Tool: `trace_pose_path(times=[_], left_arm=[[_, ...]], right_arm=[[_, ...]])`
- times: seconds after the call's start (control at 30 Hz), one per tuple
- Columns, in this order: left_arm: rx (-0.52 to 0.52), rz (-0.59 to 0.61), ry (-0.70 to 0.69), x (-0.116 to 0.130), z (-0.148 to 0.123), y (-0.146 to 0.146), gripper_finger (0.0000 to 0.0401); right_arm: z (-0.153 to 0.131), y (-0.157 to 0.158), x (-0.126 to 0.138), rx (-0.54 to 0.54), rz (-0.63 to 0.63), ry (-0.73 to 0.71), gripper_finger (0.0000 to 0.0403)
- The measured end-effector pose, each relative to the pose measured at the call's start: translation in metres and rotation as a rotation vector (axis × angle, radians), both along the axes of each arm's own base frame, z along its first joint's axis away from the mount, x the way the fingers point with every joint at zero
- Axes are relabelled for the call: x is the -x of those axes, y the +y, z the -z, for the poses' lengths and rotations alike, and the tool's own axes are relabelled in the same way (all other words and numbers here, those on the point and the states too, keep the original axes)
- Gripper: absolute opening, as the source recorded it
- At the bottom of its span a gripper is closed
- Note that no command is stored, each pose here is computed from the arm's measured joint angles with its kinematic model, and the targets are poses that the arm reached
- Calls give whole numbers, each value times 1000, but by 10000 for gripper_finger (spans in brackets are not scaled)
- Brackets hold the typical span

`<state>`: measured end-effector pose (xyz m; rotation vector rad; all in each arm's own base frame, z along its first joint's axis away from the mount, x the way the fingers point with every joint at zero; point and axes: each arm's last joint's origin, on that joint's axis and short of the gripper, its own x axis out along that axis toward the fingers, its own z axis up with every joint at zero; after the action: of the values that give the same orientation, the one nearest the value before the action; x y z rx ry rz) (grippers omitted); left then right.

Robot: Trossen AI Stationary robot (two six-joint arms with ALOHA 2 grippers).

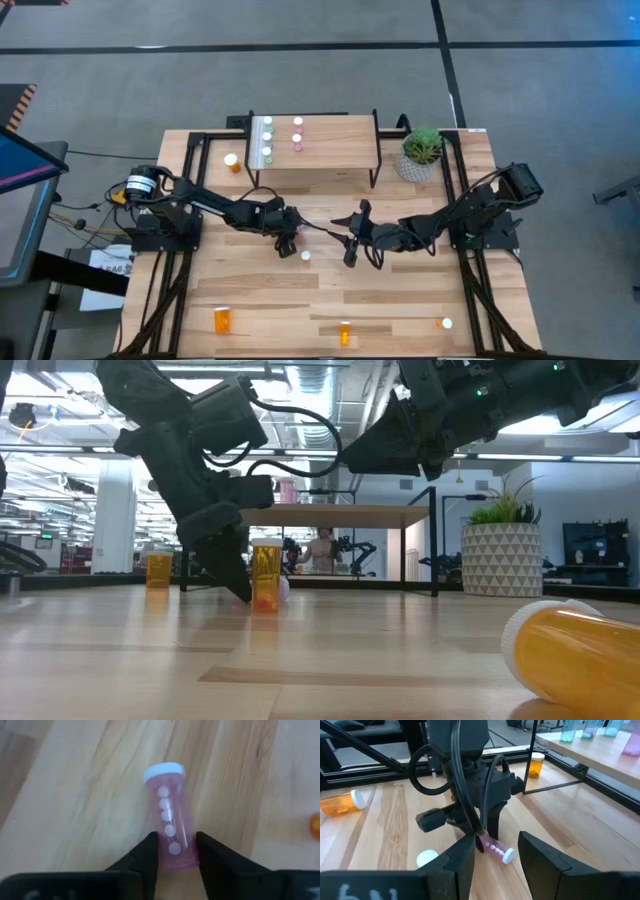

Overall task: Pick and place medicine bottles onto shelf by color
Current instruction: Put the pink pill bottle on the shelf aligned with the other pink pill bottles

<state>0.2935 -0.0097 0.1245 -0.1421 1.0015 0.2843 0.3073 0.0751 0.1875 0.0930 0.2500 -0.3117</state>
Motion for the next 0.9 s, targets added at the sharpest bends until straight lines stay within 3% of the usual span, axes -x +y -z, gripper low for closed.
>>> trace_pose_path(times=[0.2,0.47,0.77,0.9], left_arm=[[-52,-1,-74,5,-20,-10,61],[-194,4,-344,38,-69,-25,105],[-31,247,-988,88,-98,-25,81],[-12,281,-1108,98,-100,-22,85]], right_arm=[[-1,4,1,12,-16,1,172],[-24,9,8,38,-51,-86,172],[-57,8,4,91,-169,-428,176],[-62,-6,-6,73,-205,-495,195]])
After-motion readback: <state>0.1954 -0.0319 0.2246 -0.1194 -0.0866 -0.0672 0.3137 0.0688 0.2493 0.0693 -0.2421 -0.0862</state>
